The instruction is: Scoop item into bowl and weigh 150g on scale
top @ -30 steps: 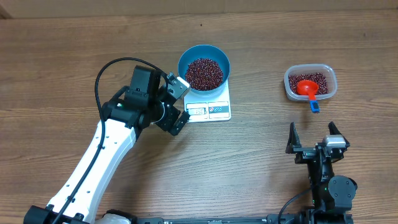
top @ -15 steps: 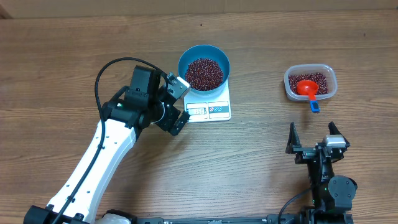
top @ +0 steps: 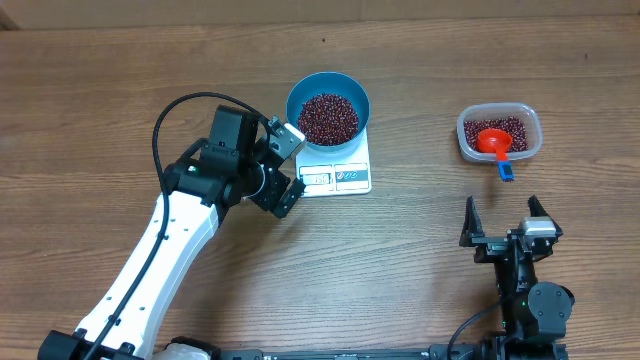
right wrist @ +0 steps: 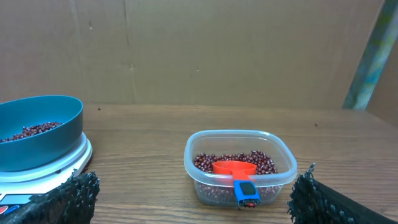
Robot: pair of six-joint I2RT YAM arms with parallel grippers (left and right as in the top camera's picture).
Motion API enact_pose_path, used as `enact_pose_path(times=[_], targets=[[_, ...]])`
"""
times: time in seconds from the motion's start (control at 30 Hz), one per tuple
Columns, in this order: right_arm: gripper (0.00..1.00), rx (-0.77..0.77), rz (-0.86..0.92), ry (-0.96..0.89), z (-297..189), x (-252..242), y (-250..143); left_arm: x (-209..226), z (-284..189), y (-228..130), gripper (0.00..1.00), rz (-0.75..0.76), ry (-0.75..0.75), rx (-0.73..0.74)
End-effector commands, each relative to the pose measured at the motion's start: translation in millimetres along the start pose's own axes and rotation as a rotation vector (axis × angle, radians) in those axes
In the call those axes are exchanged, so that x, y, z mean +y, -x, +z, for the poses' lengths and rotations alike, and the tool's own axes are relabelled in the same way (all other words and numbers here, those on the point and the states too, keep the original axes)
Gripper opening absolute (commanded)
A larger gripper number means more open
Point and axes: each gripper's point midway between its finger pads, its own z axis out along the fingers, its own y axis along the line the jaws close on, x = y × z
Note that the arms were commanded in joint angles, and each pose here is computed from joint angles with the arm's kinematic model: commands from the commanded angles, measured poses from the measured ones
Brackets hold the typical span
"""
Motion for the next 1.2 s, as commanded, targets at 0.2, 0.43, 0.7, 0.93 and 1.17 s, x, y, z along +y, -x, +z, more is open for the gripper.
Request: enact_pose_path(times=[0.2, 0.43, 0.7, 0.93, 1.17], targets=[[1.00, -0.001, -0.001, 0.006, 0, 1, -3, 1, -6, 3, 1.00, -0.009, 0.005, -0.020], [1.00, -0.001, -0.001, 0.006, 0, 1, -3, 1, -6, 3, 1.00, -0.010, 0.005, -0.020], [1.00, -0.001, -0.001, 0.006, 0, 1, -3, 1, -6, 3, 1.00, -0.010, 0.006, -0.021], [1.00, -0.001, -0.001, 0.005, 0, 1, -3, -2, -36, 12, 1.00, 0.004, 0.036, -0.100], [1.00, -0.001, -0.001, 0.005, 0, 1, -3, 17, -124, 34, 1.00, 0.031, 0.267, -0.357]])
